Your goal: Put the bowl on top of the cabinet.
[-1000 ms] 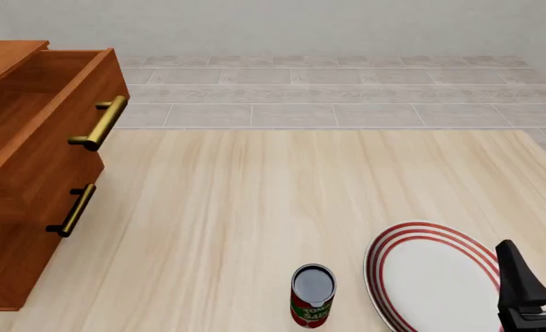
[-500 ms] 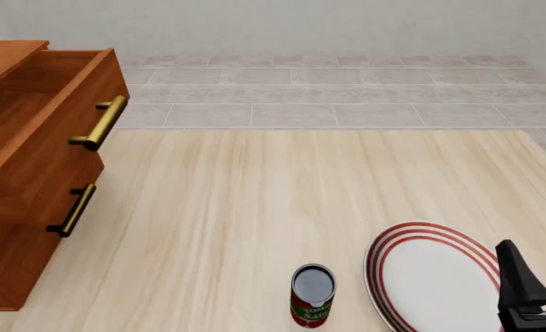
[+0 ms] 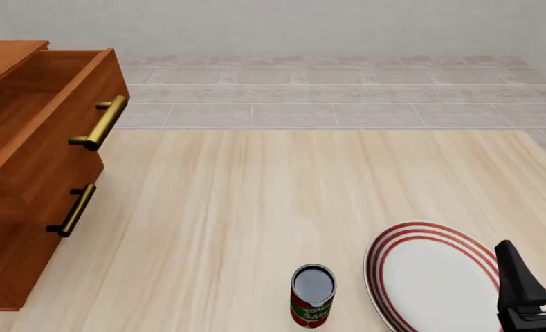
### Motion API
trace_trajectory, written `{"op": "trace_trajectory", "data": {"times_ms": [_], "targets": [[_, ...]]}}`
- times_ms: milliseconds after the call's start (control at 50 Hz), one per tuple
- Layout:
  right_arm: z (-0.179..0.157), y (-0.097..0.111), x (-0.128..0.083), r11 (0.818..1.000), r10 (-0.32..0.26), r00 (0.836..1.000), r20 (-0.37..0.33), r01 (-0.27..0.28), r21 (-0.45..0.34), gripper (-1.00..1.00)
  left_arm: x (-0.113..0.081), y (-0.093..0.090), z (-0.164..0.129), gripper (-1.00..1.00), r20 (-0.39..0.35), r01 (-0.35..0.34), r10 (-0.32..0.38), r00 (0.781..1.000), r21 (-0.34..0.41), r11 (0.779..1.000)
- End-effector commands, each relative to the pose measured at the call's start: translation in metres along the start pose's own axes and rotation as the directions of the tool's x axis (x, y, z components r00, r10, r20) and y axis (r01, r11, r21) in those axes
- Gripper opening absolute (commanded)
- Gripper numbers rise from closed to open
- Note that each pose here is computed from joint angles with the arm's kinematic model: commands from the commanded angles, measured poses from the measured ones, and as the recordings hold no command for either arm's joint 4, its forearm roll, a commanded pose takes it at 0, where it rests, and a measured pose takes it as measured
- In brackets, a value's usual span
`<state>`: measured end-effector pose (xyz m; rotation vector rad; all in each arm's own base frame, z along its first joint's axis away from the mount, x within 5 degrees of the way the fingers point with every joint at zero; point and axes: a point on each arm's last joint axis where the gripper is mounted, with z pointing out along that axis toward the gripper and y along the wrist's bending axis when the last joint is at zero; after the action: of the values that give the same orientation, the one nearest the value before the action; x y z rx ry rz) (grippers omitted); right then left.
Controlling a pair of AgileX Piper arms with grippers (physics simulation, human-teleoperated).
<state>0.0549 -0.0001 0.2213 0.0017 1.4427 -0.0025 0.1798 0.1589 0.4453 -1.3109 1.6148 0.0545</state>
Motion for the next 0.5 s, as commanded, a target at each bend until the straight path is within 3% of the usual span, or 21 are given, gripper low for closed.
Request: {"op": "trace_trajectory", "data": {"times_ms": [20, 500], "targets": [[0.0000, 0.0000, -0.0002, 1.000, -0.002, 1.000, -0.001, 0.002, -0.001, 1.00, 0.0000, -0.0010, 0.0017, -1.00, -0.002, -0.001, 0.001, 1.000, 0.005, 1.000], [0.0000, 0.0001, -0.0002, 1.000, -0.004, 1.000, -0.001, 0.004, -0.002, 1.00, 0.0030, -0.0010, 0.0047, -1.00, -0.008, 0.007, -0.007, 1.000, 0.008, 1.000]]}}
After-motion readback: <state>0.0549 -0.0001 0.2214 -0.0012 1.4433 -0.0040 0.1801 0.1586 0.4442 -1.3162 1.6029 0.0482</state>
